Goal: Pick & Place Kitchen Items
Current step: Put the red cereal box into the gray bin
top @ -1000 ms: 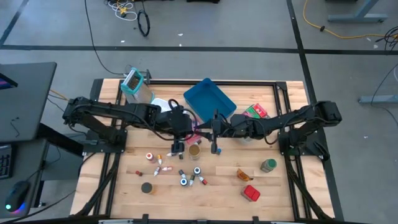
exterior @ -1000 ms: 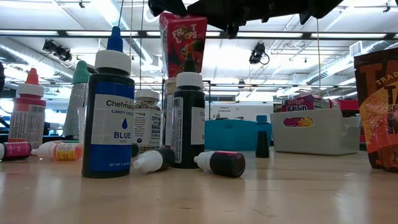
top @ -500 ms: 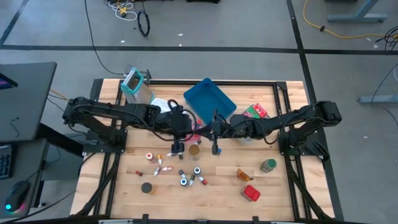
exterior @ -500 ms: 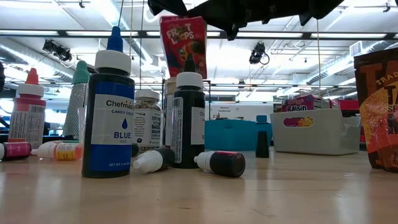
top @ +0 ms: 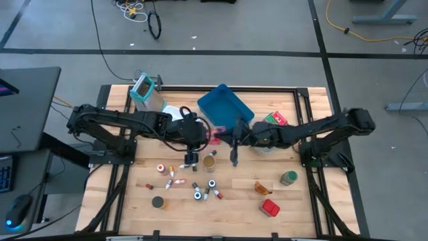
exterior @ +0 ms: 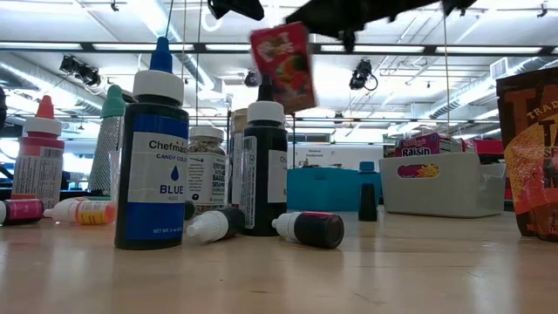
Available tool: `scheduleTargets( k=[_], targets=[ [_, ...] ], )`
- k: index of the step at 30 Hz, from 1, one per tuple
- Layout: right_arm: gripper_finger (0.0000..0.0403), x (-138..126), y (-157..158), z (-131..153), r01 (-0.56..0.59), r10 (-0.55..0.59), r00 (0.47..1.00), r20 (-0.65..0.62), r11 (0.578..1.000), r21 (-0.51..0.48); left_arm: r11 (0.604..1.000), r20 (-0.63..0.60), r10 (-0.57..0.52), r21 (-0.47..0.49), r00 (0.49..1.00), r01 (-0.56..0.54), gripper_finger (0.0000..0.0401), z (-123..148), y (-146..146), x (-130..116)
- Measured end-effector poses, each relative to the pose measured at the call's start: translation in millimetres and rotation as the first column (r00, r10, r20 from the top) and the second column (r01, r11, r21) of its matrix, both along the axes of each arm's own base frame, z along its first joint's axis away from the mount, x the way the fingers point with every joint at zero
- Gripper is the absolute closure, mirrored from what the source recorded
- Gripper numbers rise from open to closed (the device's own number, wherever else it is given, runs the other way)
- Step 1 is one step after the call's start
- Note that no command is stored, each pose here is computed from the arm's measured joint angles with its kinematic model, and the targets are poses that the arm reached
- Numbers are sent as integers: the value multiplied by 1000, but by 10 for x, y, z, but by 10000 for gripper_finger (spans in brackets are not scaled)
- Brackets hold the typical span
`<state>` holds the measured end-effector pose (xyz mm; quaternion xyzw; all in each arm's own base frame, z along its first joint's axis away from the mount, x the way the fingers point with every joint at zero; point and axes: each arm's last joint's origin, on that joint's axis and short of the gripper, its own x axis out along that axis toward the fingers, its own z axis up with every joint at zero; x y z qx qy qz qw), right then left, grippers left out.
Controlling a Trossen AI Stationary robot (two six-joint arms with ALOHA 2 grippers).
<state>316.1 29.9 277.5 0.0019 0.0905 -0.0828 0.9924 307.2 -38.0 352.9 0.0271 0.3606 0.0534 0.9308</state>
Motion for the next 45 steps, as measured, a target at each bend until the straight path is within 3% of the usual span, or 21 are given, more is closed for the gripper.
scheduleTargets(
  k=[5, 9, 17, 26, 36, 42, 45],
  targets=[
    [397, -316, 96, 171, 181, -178, 983, -48, 980, 86, 997, 33, 17, 71, 999, -19, 368, 171, 34, -110],
    [397, -485, 262, 213, 301, -296, 954, -50, 946, 121, 987, 115, 44, 148, 992, -61, 368, 411, 91, -332],
    [396, -703, 582, 180, 396, -397, 916, -46, 884, 249, 966, 220, 40, 239, 975, -94, 368, 770, 191, -885],
    [395, -951, 669, 63, 556, -579, 815, -39, 760, 338, 954, 260, 9, 286, 966, -86, 368, 933, 253, -1296],
    [395, -1150, 521, -153, 675, -695, 705, -138, 600, 430, 953, 256, 5, 292, 967, -82, 368, 943, 263, -1371],
    [395, -1196, 464, -365, 692, -731, 669, -133, 548, 469, 953, 255, 5, 292, 967, -82, 368, 942, 263, -1369],
    [394, -1242, 396, -501, 711, -776, 625, -84, 521, 473, 953, 256, 5, 292, 967, -82, 368, 943, 262, -1368]
  ],
)
